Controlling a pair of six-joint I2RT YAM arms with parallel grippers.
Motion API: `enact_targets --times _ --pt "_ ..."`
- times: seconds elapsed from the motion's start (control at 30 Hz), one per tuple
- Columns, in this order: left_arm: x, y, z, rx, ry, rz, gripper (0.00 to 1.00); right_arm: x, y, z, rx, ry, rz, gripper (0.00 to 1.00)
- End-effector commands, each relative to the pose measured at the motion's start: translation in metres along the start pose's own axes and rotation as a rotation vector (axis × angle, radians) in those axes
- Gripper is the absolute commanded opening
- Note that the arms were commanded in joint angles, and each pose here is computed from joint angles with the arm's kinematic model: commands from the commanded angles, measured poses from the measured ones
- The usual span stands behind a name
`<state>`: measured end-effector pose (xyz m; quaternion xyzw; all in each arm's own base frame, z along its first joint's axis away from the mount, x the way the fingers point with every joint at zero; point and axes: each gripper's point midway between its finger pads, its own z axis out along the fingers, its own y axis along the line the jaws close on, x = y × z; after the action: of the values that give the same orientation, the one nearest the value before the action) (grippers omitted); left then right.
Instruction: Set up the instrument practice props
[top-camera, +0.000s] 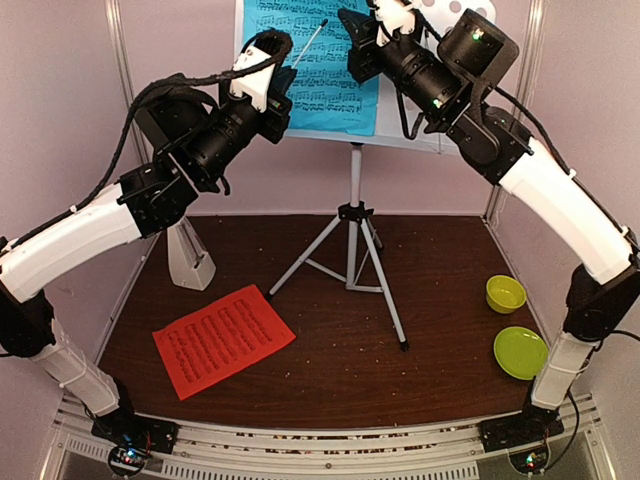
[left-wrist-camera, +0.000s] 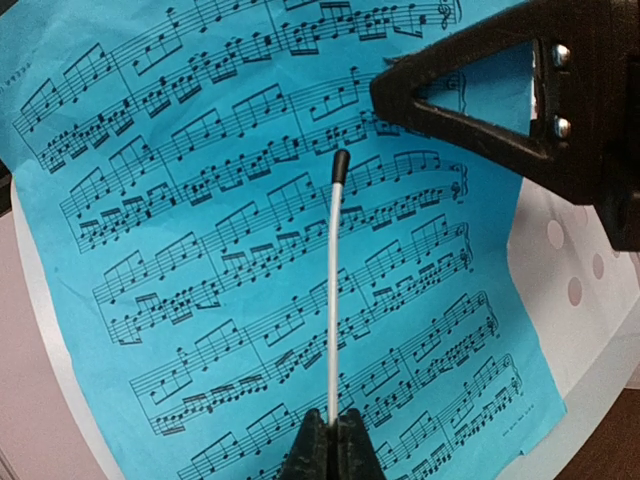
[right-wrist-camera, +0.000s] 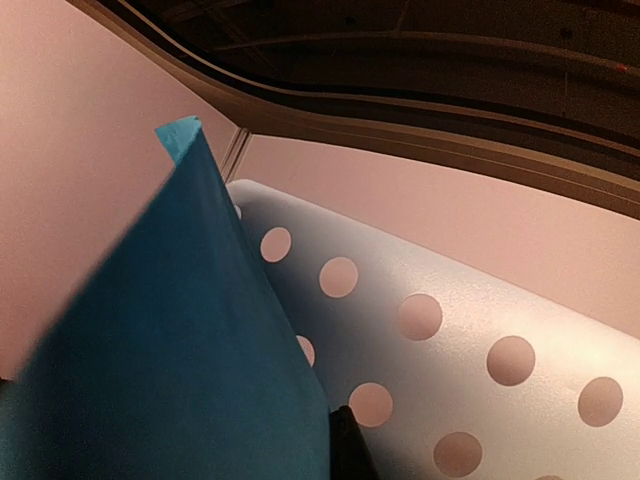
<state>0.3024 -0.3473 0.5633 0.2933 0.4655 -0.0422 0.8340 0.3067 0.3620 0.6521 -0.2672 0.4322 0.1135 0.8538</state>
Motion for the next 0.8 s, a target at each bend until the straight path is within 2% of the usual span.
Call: enact_targets --times 0.0,0.5,0.7,0.77 --pt "-0.01 0.009 -0.003 -0.022 -0.041 -0.002 0.0 -0.02 -0.007 0.003 0.007 -0.066 0.03 0.0" --pt "-0.005 0.009 -0.002 -0.027 -0.035 0.001 0.0 -0.015 0.007 0.01 -0.038 -0.08 0.01 0.01" --pt "-0.003 0.008 -0.001 -0.028 -0.032 0.002 0.0 -0.013 0.008 0.011 -0.037 -0.08 0.016 0.22" --pt "-0.003 0.009 -0.002 -0.033 -0.029 0.002 0.0 -0.014 0.007 0.011 -0.035 -0.08 0.018 0.26"
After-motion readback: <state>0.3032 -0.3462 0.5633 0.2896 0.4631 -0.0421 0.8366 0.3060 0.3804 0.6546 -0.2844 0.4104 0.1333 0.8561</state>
